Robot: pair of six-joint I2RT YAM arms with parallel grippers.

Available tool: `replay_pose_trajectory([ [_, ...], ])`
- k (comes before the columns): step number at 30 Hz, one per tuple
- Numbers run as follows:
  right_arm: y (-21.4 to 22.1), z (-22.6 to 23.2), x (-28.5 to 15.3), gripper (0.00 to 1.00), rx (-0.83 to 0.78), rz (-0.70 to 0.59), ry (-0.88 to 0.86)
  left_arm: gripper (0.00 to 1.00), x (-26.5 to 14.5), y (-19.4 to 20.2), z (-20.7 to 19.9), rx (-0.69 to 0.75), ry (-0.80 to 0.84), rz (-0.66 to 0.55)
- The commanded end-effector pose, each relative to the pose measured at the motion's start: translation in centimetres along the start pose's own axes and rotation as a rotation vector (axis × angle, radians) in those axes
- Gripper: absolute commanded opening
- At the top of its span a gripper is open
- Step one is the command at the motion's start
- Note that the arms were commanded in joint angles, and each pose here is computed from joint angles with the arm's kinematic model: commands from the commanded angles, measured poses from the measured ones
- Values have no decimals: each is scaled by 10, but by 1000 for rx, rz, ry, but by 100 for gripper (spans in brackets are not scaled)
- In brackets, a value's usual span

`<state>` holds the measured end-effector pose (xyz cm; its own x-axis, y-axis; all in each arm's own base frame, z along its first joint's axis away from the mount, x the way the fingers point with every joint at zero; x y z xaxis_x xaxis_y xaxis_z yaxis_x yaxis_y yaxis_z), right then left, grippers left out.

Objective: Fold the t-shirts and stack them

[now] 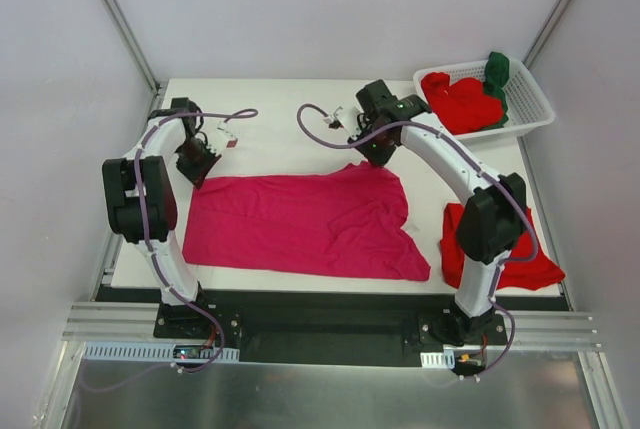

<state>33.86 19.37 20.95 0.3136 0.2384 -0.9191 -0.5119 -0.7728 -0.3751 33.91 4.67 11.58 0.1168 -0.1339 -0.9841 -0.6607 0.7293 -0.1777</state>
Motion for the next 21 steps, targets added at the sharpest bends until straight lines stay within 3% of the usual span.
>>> replay_pose_trajectory([
  [1, 17, 29, -25, 1, 8, 26, -128, 0, -15, 2, -4, 25, -30, 7],
  [13, 38, 67, -41, 1, -32, 62, -324, 0, -15, 12, -9, 48, -35, 43],
  [21, 45, 77, -48, 1, -71, 86, -364, 0, -18, 16, -14, 53, -42, 53],
])
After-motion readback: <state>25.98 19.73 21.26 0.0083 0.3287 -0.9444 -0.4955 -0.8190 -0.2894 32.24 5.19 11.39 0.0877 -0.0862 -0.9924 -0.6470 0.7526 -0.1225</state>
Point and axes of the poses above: each gripper's point midway between its finger pads, its own x axis out along the fingers, its own z axis along the line the jaws close on, y = z × x, the point moved 6 cm from there along -x, back along the fingers, and after that the axes turned 6 degrees about x, right-handed, at the moved point
